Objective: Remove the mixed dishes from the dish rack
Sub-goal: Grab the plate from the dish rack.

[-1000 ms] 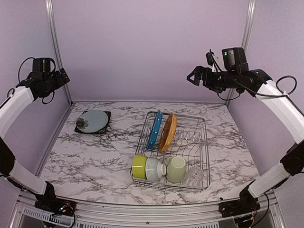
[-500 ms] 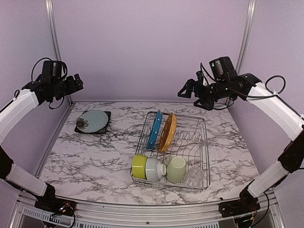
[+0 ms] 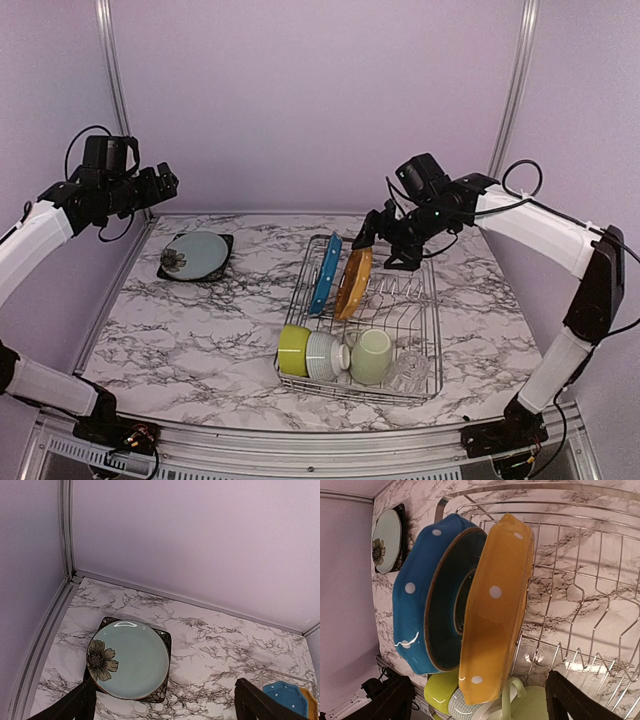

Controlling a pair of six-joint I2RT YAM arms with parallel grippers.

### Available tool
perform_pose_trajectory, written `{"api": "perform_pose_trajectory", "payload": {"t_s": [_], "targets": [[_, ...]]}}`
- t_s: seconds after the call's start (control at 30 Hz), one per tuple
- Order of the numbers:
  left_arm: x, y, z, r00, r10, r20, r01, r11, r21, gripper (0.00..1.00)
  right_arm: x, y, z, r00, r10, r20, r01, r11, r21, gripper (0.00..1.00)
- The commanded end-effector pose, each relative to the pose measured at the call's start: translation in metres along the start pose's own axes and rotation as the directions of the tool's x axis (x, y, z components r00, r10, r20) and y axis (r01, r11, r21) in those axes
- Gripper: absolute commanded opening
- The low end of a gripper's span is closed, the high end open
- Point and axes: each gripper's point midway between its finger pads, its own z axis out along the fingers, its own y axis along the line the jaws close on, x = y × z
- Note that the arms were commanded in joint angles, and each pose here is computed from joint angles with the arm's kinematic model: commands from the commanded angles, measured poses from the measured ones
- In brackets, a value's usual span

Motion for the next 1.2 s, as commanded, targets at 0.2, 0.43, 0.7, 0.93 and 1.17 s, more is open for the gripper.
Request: {"api": "perform_pose_trajectory", "payload": {"t_s": [0.2,0.43,0.7,0.93,1.17], "targets": [[-0.003,-0.001,-0.001,1.0,-0.022,0.021,0.022,1.0,0.004,0.99,0.007,-0.01,0.031,0.996,0.056,-0.067,-0.052,0.997,0.06,0.78],[-0.001,-0.001,0.004,1.0,-0.023,0.012,0.023,1.0,0.001,0.99,0.004,-0.011,0.043,0.993,0.08,-0.085,-0.073,0.994,0.087,0.72],[0.005,0.001,0.008,0.999,-0.032,-0.004,0.032,0.999,-0.009,0.99,0.002,-0.022,0.049,0.984,0.162,-0.076,-0.147,0.973,0.178,0.62],[0.009,0.005,0.006,0.999,-0.036,-0.007,0.036,0.999,-0.023,0.99,0.004,-0.024,0.056,0.981,0.169,-0.091,-0.148,0.967,0.207,0.59],[0.013,0.008,0.004,0.999,-0.041,-0.011,0.041,0.999,-0.024,0.99,0.002,-0.025,0.065,0.981,0.174,-0.091,-0.152,0.967,0.207,0.51]]}}
